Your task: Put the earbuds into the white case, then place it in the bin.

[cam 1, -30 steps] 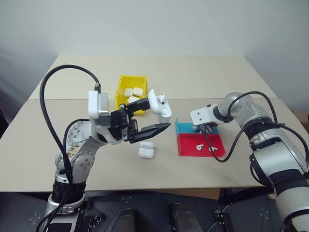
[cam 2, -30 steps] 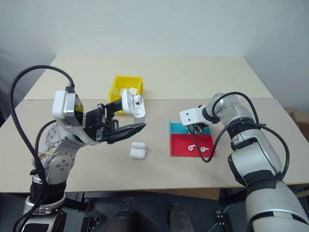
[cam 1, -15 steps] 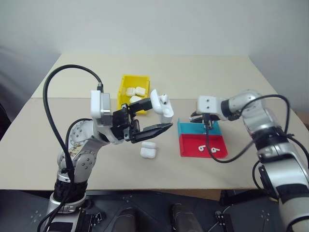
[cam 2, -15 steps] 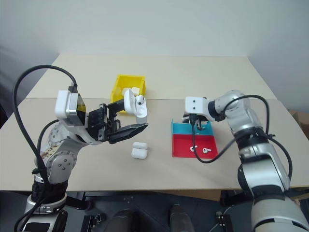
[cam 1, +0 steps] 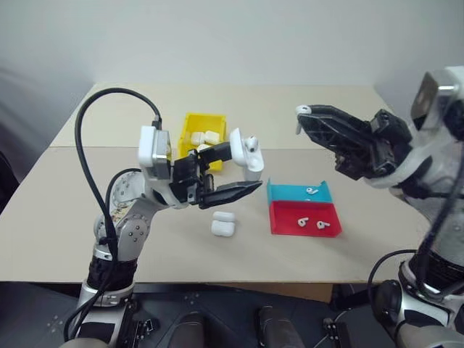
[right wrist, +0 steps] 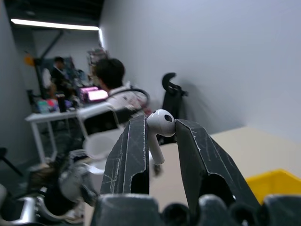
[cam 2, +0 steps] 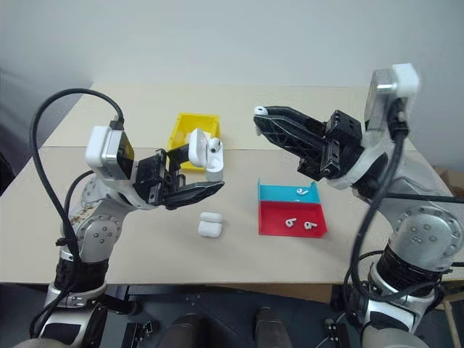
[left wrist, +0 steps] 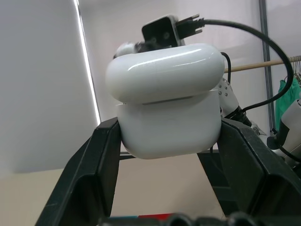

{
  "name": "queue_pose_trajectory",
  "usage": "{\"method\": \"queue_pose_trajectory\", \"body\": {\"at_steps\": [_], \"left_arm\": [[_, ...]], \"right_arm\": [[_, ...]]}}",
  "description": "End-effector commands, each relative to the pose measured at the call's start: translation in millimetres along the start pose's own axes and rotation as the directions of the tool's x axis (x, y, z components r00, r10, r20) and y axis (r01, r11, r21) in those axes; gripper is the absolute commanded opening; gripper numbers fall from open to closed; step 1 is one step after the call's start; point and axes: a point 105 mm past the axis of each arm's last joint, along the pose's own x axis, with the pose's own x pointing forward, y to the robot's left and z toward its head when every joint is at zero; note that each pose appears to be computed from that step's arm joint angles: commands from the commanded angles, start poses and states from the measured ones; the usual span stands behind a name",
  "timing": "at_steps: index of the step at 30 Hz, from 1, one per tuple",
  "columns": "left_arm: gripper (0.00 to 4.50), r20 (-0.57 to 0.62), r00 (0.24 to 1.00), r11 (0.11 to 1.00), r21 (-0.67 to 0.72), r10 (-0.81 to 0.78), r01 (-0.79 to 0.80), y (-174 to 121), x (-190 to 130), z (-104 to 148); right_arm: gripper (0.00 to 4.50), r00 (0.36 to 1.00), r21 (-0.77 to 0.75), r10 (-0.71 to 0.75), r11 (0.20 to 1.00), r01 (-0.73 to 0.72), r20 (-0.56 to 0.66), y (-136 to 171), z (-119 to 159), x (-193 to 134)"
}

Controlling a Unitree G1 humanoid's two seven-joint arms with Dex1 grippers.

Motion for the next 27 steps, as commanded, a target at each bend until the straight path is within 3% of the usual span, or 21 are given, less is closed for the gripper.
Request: {"method": "queue_pose_trajectory", "body": {"at_steps": [1,22,27], "left_arm": [[2.84,0.02,0.999,0.999,0.023,-0.028,0.028,-3,5,7],[2.84,0.026,0.999,0.999,0.026,-0.024,0.023,0,7,7],[2.84,0.026,0.999,0.999,0.027,-0.023,0.023,0,7,7]], "right_arm": [[0.69,0.998,0.027,0.066,0.997,-0.067,0.013,24,-2,12],[0.69,0.995,0.044,0.03,0.999,-0.025,-0.1,22,-33,24],[2.35,0.992,0.03,0.025,0.999,-0.022,-0.124,22,-35,20]]}}
